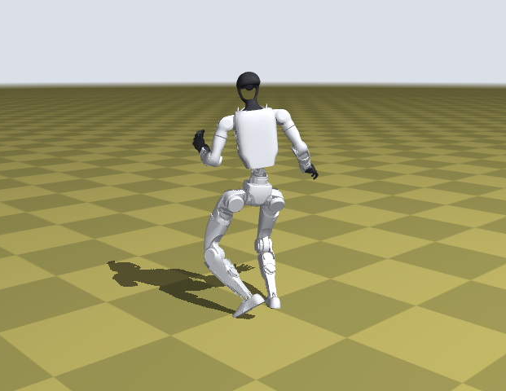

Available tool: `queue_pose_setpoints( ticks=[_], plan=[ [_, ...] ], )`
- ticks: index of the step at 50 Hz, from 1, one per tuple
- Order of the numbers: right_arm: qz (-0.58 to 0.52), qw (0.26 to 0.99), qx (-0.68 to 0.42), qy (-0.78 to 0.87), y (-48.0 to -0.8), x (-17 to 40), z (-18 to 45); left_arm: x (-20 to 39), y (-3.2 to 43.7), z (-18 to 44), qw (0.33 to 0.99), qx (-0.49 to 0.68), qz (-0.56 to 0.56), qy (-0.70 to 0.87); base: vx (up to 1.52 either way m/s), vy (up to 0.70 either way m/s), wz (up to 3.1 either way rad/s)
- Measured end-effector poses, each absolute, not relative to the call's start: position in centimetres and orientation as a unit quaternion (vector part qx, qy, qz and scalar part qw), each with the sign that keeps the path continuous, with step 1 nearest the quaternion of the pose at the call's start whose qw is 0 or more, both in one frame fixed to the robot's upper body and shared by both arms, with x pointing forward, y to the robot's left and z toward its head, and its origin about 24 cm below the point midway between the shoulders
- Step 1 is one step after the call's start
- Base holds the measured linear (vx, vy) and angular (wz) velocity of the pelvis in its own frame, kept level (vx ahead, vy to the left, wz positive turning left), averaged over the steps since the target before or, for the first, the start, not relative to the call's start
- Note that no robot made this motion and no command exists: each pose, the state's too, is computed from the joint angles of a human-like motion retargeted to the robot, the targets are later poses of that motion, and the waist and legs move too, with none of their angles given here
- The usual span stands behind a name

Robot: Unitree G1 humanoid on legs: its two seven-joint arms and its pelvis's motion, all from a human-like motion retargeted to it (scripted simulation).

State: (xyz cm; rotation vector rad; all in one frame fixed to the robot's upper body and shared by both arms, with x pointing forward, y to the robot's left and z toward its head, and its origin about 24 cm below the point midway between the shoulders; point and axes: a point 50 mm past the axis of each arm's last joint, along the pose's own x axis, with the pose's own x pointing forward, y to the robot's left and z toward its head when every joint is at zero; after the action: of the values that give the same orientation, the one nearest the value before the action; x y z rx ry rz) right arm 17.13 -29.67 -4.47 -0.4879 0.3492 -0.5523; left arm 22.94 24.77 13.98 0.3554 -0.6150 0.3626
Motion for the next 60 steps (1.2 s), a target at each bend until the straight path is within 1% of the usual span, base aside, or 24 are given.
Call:
queue_pose_setpoints(
  ticks=[2, 5, 10, 13, 17, 23, 28, 33, 38, 44, 52, 60],
  plan=[
    [-0.28, 0.918, -0.226, 0.166, -30.0, 17.8, -4.5, 23.3, 25.1, 15.2, 0.915, 0.171, 0.175, -0.32, -0.01, -0.01, -0.14],
    [-0.301, 0.907, -0.229, 0.185, -31.1, 17.1, -4.9, 23.6, 25.3, 15.5, 0.915, 0.164, 0.181, -0.322, 0.0, 0.0, 0.0],
    [-0.339, 0.884, -0.237, 0.217, -32.9, 16.4, -5.3, 24.3, 25.6, 14.3, 0.921, 0.147, 0.205, -0.296, 0.01, 0.01, -0.01],
    [-0.346, 0.881, -0.235, 0.22, -33.2, 16.8, -5.4, 24.5, 25.5, 13.0, 0.928, 0.136, 0.215, -0.271, 0.05, 0.06, -0.11],
    [-0.336, 0.89, -0.229, 0.204, -32.5, 18.0, -5.0, 24.6, 25.4, 11.3, 0.938, 0.13, 0.218, -0.237, 0.09, 0.06, -0.16],
    [-0.299, 0.915, -0.218, 0.158, -30.4, 20.4, -4.1, 24.0, 25.4, 9.2, 0.949, 0.134, 0.211, -0.194, 0.11, 0.05, -0.21],
    [-0.262, 0.933, -0.218, 0.119, -28.6, 21.9, -3.1, 23.3, 25.5, 8.2, 0.953, 0.155, 0.198, -0.17, 0.11, 0.04, -0.18],
    [-0.235, 0.939, -0.235, 0.091, -27.8, 22.5, -2.3, 22.8, 25.5, 8.0, 0.952, 0.187, 0.179, -0.163, 0.09, 0.03, -0.06],
    [-0.236, 0.937, -0.245, 0.079, -27.8, 22.5, -2.0, 22.7, 25.3, 8.0, 0.949, 0.216, 0.161, -0.166, 0.06, 0.01, 0.04],
    [-0.267, 0.93, -0.239, 0.08, -28.5, 22.3, -2.0, 23.2, 24.9, 7.0, 0.95, 0.235, 0.145, -0.145, 0.05, -0.01, 0.06],
    [-0.288, 0.919, -0.221, 0.154, -29.4, 21.0, -4.6, 24.1, 24.7, 2.4, 0.959, 0.256, 0.113, -0.035, 0.02, -0.01, 0.01],
    [-0.218, 0.921, -0.208, 0.247, -27.8, 21.0, -7.6, 23.0, 25.8, -4.7, 0.943, 0.279, 0.096, 0.155, 0.08, -0.02, -0.24]
  ],
)
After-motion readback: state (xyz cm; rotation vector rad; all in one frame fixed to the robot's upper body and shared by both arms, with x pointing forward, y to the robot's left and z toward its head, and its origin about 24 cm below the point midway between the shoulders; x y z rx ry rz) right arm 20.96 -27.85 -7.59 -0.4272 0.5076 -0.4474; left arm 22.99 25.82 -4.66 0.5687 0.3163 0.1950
